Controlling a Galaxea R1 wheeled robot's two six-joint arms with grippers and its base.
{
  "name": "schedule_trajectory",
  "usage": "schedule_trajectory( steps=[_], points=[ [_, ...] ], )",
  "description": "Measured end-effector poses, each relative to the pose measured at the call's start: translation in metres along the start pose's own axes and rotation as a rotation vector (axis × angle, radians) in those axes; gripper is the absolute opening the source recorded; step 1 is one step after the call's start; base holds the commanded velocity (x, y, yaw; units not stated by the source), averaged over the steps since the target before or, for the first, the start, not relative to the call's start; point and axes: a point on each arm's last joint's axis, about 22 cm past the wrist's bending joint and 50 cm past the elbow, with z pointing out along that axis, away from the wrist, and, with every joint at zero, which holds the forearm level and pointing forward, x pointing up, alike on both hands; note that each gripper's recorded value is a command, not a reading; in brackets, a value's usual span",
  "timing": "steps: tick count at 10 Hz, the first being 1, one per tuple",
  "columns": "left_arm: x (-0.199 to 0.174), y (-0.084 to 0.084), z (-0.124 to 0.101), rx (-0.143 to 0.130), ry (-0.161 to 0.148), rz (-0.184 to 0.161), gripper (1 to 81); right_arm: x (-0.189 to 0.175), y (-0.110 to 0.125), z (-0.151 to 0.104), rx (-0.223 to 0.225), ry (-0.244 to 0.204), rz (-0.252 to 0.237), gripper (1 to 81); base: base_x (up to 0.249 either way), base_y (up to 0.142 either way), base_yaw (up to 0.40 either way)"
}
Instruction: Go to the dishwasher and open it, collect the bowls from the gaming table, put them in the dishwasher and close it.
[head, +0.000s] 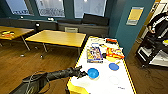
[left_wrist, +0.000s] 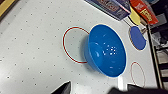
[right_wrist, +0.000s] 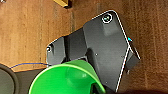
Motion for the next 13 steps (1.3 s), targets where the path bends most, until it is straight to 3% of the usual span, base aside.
schedule_trajectory(
  steps=[3,6,7,8,10,12,13],
  points=[
    [0.001,0.010,0.007,0.000,-0.004,0.019,81.1,-0.004,0.001,-0.003,-0.003,0.015,0.009,1.0,0.000,0.000,0.000],
    [-0.007,0.043,0.028,-0.030,-0.037,0.062,81.1,-0.020,0.006,-0.012,-0.019,0.044,0.051,1.0,0.000,0.000,0.000],
    [-0.008,0.046,0.030,-0.033,-0.040,0.063,81.1,-0.024,0.006,-0.013,-0.021,0.041,0.053,1.0,0.000,0.000,0.000],
    [-0.006,0.045,0.031,-0.029,-0.037,0.058,81.1,-0.021,0.006,-0.013,-0.019,0.044,0.050,1.0,0.000,0.000,0.000],
    [0.006,0.023,0.033,0.014,-0.014,0.031,81.1,-0.020,0.006,-0.012,-0.019,0.046,0.049,1.0,0.000,0.000,0.000],
    [0.001,0.006,0.045,0.053,-0.013,0.002,81.1,-0.019,0.005,-0.012,-0.018,0.047,0.048,1.0,0.000,0.000,0.000],
    [-0.002,0.006,0.050,0.060,-0.015,-0.004,81.1,-0.018,0.003,-0.010,-0.016,0.047,0.048,1.0,0.000,0.000,0.000]
  ],
)
